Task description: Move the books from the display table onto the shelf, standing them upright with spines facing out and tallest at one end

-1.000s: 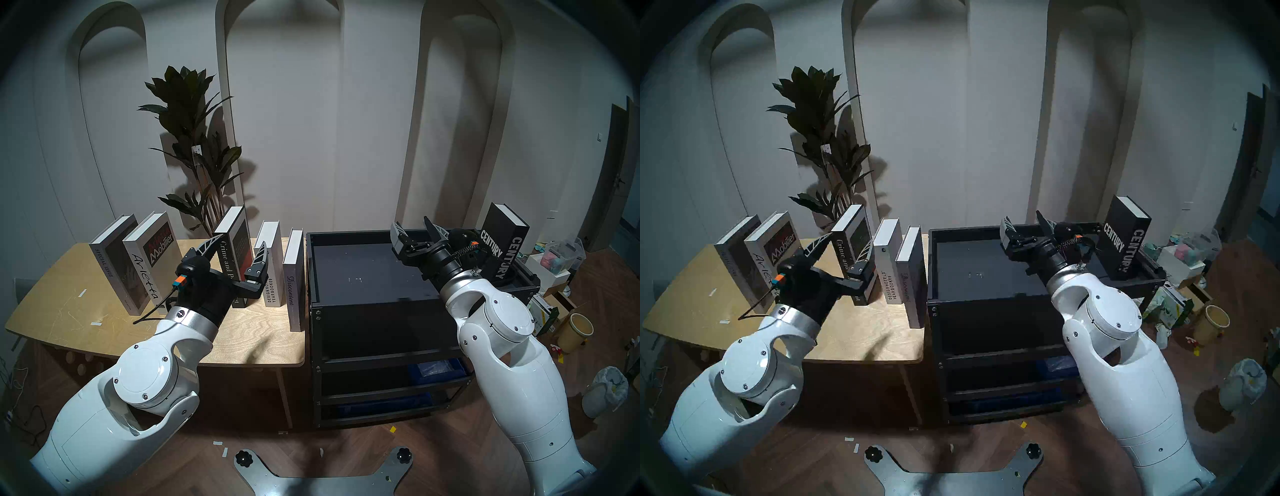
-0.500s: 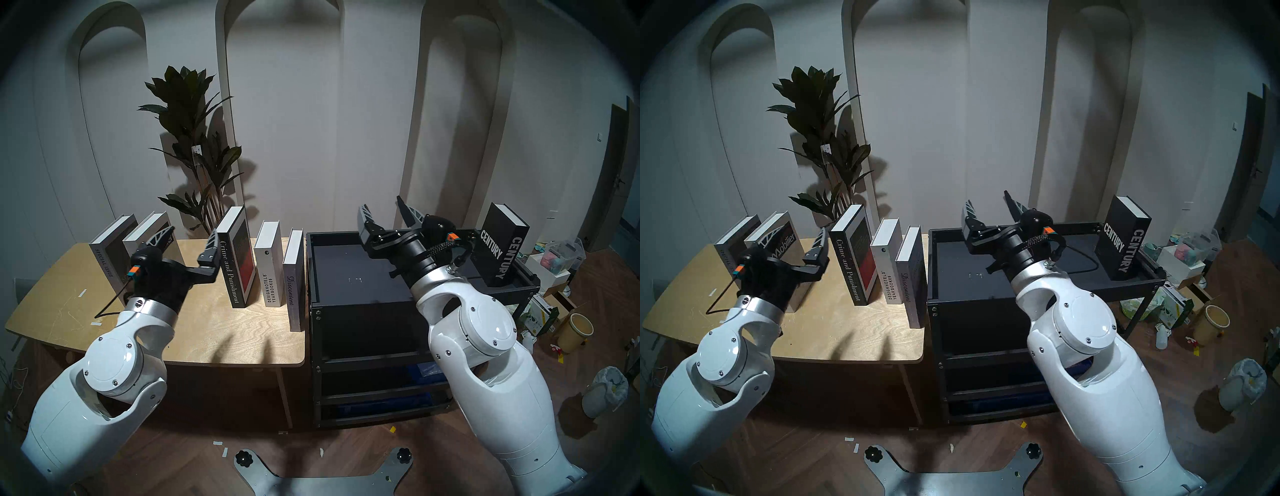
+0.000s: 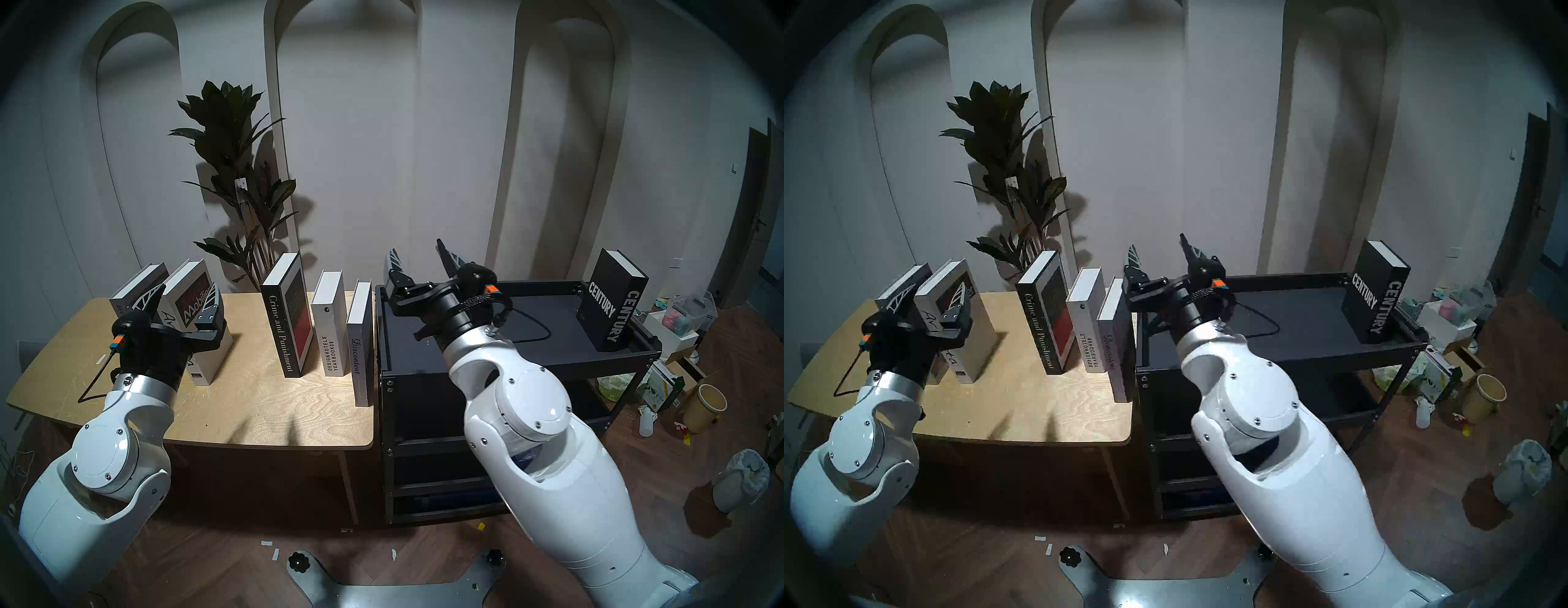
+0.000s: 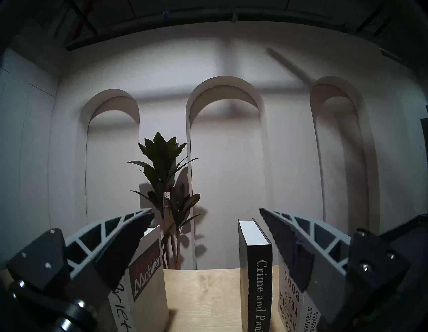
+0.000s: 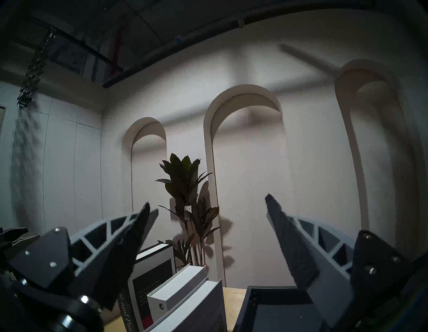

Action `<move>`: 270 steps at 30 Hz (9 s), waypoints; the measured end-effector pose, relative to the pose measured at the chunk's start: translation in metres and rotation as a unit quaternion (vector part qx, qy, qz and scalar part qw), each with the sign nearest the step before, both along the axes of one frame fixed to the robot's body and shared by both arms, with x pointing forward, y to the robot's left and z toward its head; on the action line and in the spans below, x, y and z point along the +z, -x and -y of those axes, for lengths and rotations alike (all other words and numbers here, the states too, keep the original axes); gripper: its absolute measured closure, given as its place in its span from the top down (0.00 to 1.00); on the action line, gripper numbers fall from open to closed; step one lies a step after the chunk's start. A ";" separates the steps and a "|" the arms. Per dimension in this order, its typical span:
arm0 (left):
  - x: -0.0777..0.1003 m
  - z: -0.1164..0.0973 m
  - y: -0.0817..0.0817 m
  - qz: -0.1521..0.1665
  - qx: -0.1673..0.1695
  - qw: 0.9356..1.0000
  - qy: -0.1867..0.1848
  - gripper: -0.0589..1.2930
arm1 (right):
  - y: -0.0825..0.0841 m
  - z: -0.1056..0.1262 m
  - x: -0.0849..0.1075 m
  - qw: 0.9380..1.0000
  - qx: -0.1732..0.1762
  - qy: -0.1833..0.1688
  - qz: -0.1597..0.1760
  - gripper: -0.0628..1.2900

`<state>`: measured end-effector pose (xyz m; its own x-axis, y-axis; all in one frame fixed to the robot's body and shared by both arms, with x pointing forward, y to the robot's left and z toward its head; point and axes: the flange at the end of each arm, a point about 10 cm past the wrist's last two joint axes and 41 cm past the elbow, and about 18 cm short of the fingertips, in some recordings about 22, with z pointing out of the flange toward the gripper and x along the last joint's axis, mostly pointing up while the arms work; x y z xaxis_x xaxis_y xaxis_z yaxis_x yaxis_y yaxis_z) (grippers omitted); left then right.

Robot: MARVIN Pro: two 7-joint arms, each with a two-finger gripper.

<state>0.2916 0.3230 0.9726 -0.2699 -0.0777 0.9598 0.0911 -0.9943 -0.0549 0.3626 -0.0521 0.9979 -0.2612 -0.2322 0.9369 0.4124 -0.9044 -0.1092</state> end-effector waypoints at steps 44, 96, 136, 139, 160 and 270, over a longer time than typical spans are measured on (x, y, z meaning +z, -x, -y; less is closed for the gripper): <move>-0.005 -0.054 0.084 0.006 -0.067 0.998 0.005 0.97 | -0.026 -0.142 -0.025 0.987 -0.152 0.000 0.055 0.95; -0.010 -0.079 0.122 -0.001 -0.114 0.993 0.029 0.97 | -0.019 -0.206 -0.092 0.989 -0.145 0.020 0.017 0.95; -0.023 -0.119 0.137 -0.009 -0.110 0.993 0.037 0.97 | -0.043 -0.240 -0.129 0.985 -0.164 0.033 -0.036 0.95; -0.023 -0.120 0.136 -0.007 -0.113 0.993 0.038 0.97 | -0.049 -0.239 -0.130 0.984 -0.169 0.032 -0.041 0.95; -0.021 -0.125 0.130 -0.001 -0.124 0.992 0.039 0.97 | -0.072 -0.231 -0.142 0.979 -0.194 0.031 -0.057 0.95; -0.022 -0.159 0.091 0.004 -0.153 0.986 0.061 0.97 | -0.137 -0.229 0.044 0.968 -0.228 -0.077 0.071 0.39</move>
